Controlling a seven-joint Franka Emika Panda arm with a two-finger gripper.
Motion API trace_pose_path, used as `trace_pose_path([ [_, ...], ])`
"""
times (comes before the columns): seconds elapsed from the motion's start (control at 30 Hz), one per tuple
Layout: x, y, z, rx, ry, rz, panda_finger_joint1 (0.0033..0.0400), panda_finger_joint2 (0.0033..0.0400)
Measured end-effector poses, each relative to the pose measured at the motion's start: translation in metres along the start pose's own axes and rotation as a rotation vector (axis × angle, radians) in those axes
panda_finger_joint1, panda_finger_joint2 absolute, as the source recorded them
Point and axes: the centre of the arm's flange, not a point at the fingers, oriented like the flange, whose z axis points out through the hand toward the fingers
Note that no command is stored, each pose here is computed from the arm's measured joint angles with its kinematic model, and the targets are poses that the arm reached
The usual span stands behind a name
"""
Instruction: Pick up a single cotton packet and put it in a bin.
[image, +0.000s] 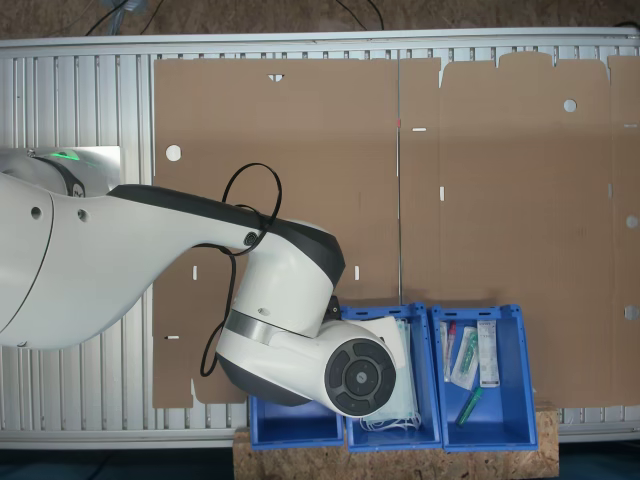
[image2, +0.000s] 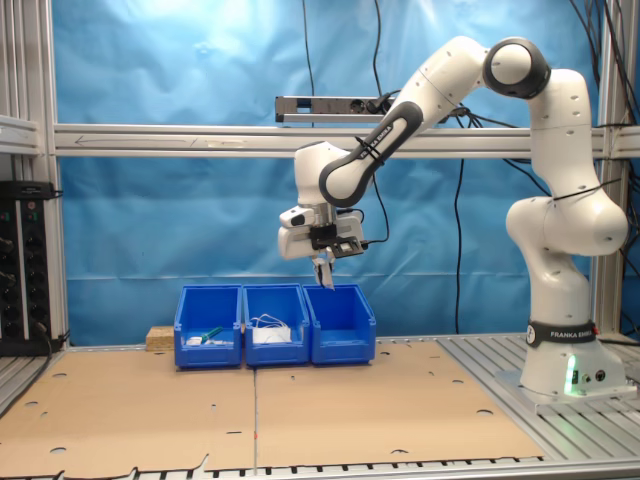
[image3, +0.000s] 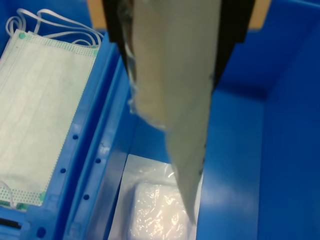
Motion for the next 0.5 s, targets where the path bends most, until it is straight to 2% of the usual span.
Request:
trace_pose_path([
  [0.5, -0.015, 0.002, 0.001, 0.002, -0.001, 0.005, 0.0056, 0.0056],
])
